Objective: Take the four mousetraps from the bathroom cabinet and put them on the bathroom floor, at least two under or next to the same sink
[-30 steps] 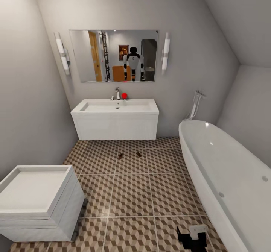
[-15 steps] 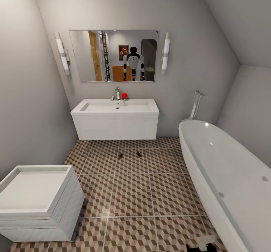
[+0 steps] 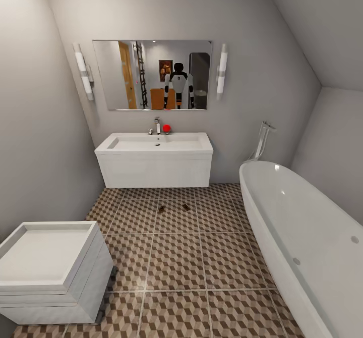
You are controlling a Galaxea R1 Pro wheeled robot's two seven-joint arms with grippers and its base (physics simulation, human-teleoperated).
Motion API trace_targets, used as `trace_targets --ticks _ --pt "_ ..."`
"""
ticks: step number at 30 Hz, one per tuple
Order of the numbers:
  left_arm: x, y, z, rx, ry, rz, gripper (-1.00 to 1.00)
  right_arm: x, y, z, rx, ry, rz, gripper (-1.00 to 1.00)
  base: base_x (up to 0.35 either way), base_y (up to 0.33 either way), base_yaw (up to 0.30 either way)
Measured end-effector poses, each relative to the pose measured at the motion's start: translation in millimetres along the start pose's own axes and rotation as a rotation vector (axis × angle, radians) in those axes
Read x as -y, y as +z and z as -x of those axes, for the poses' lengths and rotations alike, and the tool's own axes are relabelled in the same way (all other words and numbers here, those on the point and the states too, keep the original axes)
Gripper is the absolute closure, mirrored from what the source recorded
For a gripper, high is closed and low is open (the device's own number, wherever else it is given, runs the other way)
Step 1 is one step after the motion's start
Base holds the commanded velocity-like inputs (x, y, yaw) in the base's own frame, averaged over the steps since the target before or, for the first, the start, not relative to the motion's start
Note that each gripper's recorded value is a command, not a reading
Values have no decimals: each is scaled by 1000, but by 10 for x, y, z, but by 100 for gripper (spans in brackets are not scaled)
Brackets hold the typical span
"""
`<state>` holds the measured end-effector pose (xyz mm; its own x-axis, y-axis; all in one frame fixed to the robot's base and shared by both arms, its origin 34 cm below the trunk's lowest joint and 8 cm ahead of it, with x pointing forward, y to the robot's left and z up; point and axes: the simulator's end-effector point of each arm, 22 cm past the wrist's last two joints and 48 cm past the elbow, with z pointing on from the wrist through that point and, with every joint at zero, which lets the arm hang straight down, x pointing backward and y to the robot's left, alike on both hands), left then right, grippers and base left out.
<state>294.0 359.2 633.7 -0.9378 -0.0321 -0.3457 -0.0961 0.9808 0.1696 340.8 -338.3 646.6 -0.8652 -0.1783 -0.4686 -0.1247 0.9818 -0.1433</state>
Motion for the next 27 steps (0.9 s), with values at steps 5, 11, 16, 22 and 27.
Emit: trace_targets --ticks 5,11,16,22,27 --pt "76 -5 -11 -3 -2 -11 -100 -177 -140 -372 -51 -15 124 -100 0 0 0" --pt "125 -9 -16 -4 -4 -17 -100 -311 -223 -538 -77 -13 192 -100 0 0 0" --pt "129 -9 -14 -3 -5 -15 -100 -390 -240 -551 -76 -11 214 -100 0 0 0" --pt "197 -14 -15 -4 -8 -21 -100 -417 -237 -535 -73 -7 217 -100 0 0 0" --pt "220 -16 -17 -4 -9 -24 -100 -421 -236 -531 -71 -6 217 -100 0 0 0"
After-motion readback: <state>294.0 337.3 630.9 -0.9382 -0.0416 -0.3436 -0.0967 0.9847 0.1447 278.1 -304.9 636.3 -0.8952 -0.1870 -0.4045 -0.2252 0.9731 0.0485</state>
